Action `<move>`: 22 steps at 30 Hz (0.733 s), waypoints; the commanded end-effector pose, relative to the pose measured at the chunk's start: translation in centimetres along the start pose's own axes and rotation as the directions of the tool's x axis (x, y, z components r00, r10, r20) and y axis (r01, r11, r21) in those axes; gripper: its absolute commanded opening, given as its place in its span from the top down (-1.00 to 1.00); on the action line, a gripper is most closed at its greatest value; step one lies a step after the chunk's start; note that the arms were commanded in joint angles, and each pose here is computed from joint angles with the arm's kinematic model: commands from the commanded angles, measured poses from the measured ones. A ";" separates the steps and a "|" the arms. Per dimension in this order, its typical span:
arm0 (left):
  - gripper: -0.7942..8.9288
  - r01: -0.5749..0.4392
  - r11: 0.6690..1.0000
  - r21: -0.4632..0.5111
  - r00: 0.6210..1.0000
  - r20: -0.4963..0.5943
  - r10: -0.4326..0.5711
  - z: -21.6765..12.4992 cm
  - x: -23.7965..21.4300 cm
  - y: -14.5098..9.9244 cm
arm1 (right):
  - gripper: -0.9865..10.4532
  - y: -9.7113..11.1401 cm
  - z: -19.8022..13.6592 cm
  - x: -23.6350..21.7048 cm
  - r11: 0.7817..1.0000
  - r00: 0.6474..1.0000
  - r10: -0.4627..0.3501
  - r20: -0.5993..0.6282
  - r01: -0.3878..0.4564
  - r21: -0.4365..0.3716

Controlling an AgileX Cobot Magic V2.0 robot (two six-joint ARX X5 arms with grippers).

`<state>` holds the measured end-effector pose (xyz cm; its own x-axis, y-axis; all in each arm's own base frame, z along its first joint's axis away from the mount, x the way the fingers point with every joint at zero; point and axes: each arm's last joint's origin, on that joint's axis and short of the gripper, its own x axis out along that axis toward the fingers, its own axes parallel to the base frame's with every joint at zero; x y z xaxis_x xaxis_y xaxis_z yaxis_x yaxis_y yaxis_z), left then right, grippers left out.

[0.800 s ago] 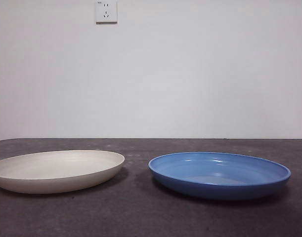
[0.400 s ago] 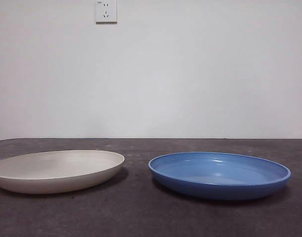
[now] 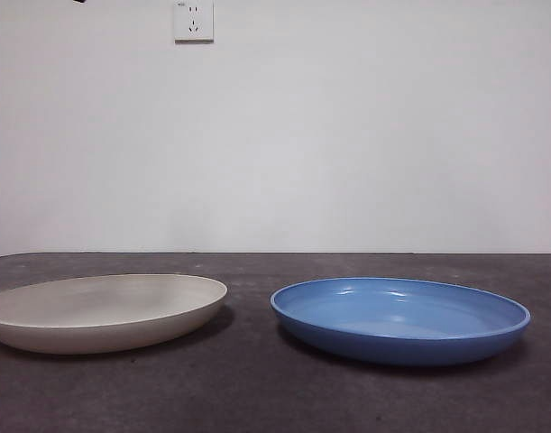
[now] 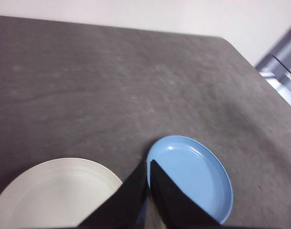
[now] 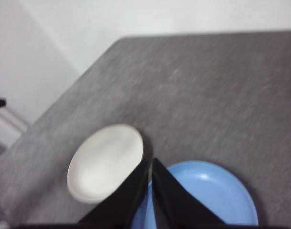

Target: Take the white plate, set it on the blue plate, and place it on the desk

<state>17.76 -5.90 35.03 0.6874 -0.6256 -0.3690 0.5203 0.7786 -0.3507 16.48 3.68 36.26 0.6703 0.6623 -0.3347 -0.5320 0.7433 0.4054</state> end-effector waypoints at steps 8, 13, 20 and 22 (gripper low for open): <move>0.57 0.028 0.998 0.051 0.999 0.022 -0.029 0.8 -0.2 -0.6 | 0.81 -0.2 -0.2 0.7 0.999 0.996 0.016 -0.088 -0.020 -0.048; 0.12 0.028 0.998 0.050 0.999 0.022 -0.029 0.8 -0.2 -0.6 | 0.47 -0.2 -0.2 0.7 0.999 0.996 0.016 -0.089 -0.020 -0.048; -0.46 0.029 0.998 0.048 0.999 0.025 -0.030 0.8 -0.2 -0.6 | -0.26 -0.2 -0.2 0.7 0.999 0.996 0.015 -0.089 -0.019 -0.047; -0.46 0.029 0.999 0.046 0.999 0.024 -0.030 0.8 -0.2 -0.6 | -0.26 -0.2 -0.2 0.7 0.999 0.996 0.015 -0.089 -0.019 -0.047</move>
<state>17.66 -6.12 35.28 0.6805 -0.6373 -0.3615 0.5447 0.7700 -0.3321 16.87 3.94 35.29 0.6110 0.6738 -0.4155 -0.5520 0.7389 0.3865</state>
